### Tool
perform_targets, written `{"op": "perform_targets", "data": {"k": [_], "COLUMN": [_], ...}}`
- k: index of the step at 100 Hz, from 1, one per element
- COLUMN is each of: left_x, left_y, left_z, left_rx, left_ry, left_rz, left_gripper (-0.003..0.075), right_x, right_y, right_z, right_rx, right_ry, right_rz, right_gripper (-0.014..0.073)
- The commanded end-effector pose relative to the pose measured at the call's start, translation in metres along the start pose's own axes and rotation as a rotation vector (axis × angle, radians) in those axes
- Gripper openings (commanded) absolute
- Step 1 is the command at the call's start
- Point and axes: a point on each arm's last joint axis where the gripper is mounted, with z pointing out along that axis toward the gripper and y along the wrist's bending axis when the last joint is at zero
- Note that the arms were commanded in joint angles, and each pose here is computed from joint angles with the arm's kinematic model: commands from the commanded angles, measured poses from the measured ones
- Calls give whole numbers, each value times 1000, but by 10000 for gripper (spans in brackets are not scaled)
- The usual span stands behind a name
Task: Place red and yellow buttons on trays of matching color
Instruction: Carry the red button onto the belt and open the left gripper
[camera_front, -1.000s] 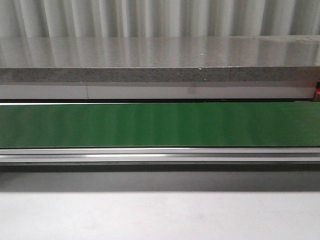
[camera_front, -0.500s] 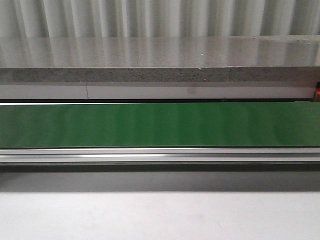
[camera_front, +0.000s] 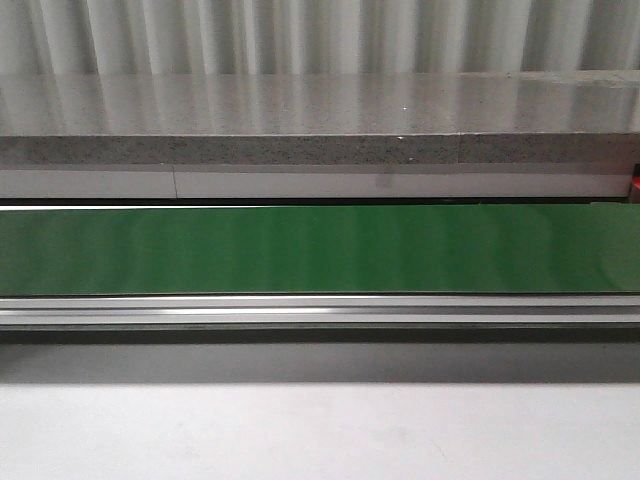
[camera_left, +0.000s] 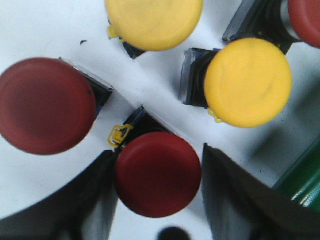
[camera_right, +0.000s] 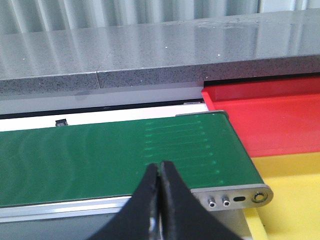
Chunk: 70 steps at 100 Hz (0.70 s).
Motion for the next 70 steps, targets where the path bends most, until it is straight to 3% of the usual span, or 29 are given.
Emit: {"op": "perform_targets", "data": {"k": [1, 7, 19, 55, 70], "left_x": [-9, -9, -6, 20, 23], "left_y": [-3, -4, -4, -8, -26], "left_z": [-17, -17, -25, -99, -117], "left_rx": [25, 23, 26, 77, 114], "left_ry": [-86, -83, -84, -198, -199], "left_rz": [-1, 6, 16, 82, 181], "left_gripper": [195, 155, 151, 150, 150], "right_x": [-7, -7, -7, -7, -7], "right_y": [1, 1, 1, 1, 1], "right_z": [-1, -1, -1, -1, -1], "right_rx": [-11, -11, -11, -11, -11], "right_ry": [-89, -89, -89, -89, -89], "right_rz": [-11, -11, -11, -11, -11], "right_gripper": [-68, -68, -68, -68, -68]}}
